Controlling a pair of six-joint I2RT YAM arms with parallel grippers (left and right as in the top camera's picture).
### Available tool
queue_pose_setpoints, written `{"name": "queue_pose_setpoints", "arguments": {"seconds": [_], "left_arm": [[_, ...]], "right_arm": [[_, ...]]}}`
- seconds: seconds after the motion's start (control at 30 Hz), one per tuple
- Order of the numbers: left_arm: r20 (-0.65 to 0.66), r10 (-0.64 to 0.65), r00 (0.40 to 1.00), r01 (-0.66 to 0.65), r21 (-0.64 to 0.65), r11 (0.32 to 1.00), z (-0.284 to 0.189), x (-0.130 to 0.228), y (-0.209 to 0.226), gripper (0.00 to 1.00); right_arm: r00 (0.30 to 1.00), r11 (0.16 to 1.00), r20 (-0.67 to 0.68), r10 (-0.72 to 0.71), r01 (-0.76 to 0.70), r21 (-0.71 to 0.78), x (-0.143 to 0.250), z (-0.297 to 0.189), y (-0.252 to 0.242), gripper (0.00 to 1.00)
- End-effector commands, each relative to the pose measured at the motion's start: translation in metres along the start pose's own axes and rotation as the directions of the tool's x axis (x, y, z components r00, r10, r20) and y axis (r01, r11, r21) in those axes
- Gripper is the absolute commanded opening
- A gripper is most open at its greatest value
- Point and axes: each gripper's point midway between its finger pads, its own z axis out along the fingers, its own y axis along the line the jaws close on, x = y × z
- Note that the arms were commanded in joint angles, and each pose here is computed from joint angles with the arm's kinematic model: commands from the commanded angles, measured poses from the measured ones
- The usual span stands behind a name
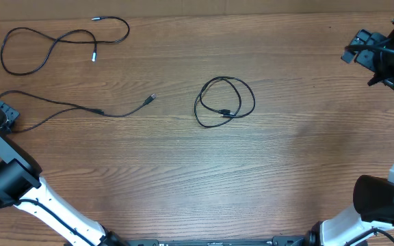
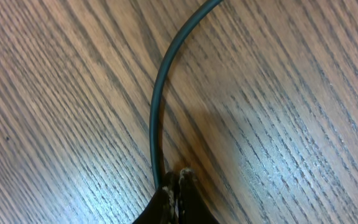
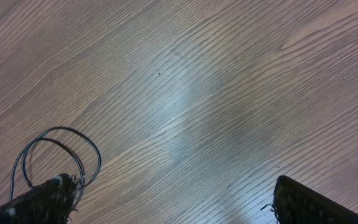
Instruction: Untangle cables
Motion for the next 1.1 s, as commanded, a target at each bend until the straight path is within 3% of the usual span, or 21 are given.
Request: {"name": "queue_pose_setpoints", "arguments": {"seconds": [0.0,0.4,0.6,0.67,0.9,1.07], "left_arm": [[0.049,-0.051,0.997,0.05,0.017,0.999,-0.025,-0.014,-0.005,0.05],[0.015,-0.162,0.987,0.154,0.241,0.958,-0.1,-0.017,-0.034,0.04],[-0.068,-0.129,0.989,0.146,0.447,0.882,-0.159,-0.001,-0.065,0.04],[-0.113,-0.107,0.988,0.146,0.431,0.89,-0.16,0.013,-0.068,0.04],[-0.303,-0.028,0.953,0.078,0.153,0.985,-0.125,0.083,-0.056,0.04],[-0.451,0.111,0.885,-0.017,0.209,0.978,-0.106,0.134,-0.094,0.04]], "right_arm": [[1.0,1.0,0.009,0.003,-0.003,0.005,0.0,-0.002,-0.003,1.0],[1.0,1.0,0.009,0.003,-0.003,0.005,0.0,-0.002,-0.003,1.0],[1.0,1.0,0.009,0.003,-0.003,0.005,0.0,-0.002,-0.003,1.0],[1.0,1.0,0.009,0.003,-0.003,0.005,0.0,-0.002,-0.003,1.0],[1.0,1.0,0.009,0.003,-0.003,0.005,0.0,-0.002,-0.003,1.0],[1.0,1.0,0.009,0.003,-0.003,0.005,0.0,-0.002,-0.003,1.0]]}}
